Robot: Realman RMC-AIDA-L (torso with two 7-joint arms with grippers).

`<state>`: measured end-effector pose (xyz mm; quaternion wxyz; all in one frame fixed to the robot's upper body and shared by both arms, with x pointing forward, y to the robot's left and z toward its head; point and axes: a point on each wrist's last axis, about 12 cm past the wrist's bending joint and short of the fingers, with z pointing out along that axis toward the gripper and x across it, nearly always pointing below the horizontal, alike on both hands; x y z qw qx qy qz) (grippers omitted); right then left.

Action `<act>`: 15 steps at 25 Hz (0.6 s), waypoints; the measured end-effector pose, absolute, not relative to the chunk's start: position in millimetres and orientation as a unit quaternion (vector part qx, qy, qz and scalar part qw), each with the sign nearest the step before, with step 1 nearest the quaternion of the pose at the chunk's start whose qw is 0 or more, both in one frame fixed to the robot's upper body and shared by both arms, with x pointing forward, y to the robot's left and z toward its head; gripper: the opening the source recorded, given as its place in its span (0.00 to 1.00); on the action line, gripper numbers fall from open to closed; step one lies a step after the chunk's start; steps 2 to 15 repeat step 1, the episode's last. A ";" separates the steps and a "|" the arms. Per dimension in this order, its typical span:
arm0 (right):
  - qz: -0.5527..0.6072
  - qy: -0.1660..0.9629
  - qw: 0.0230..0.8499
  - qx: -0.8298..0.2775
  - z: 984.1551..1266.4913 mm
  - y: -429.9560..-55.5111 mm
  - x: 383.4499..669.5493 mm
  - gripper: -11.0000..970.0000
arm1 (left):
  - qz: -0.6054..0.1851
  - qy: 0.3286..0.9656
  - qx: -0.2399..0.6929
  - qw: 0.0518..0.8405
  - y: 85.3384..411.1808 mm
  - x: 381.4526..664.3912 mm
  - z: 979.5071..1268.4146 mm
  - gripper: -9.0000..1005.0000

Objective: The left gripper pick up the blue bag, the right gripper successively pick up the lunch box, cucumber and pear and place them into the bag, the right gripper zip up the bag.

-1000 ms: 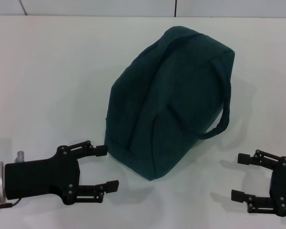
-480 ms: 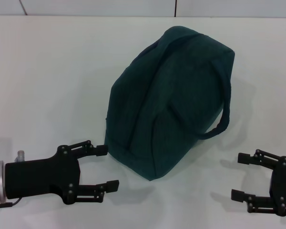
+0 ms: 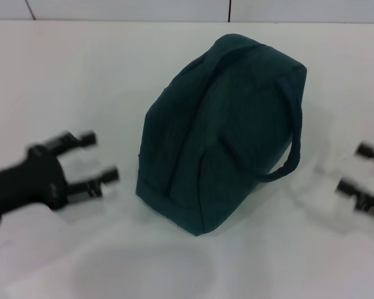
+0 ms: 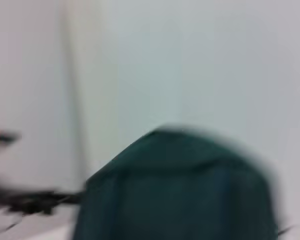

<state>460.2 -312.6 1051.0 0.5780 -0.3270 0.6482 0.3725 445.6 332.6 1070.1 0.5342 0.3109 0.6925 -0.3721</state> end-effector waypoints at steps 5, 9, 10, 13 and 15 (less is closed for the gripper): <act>0.364 0.647 0.595 -0.308 1053.2 -317.8 460.4 0.89 | -0.367 0.688 0.291 0.554 337.5 445.8 1071.9 0.88; 0.364 0.647 0.595 -0.308 1053.2 -317.8 460.4 0.89 | -0.367 0.688 0.291 0.554 337.5 445.8 1071.9 0.88; 0.364 0.647 0.595 -0.308 1053.2 -317.8 460.4 0.89 | -0.367 0.688 0.291 0.554 337.5 445.8 1071.9 0.88; 0.364 0.647 0.595 -0.308 1053.2 -317.8 460.4 0.89 | -0.367 0.688 0.291 0.554 337.5 445.8 1071.9 0.88; 0.364 0.647 0.595 -0.308 1053.2 -317.8 460.4 0.89 | -0.367 0.688 0.291 0.554 337.5 445.8 1071.9 0.88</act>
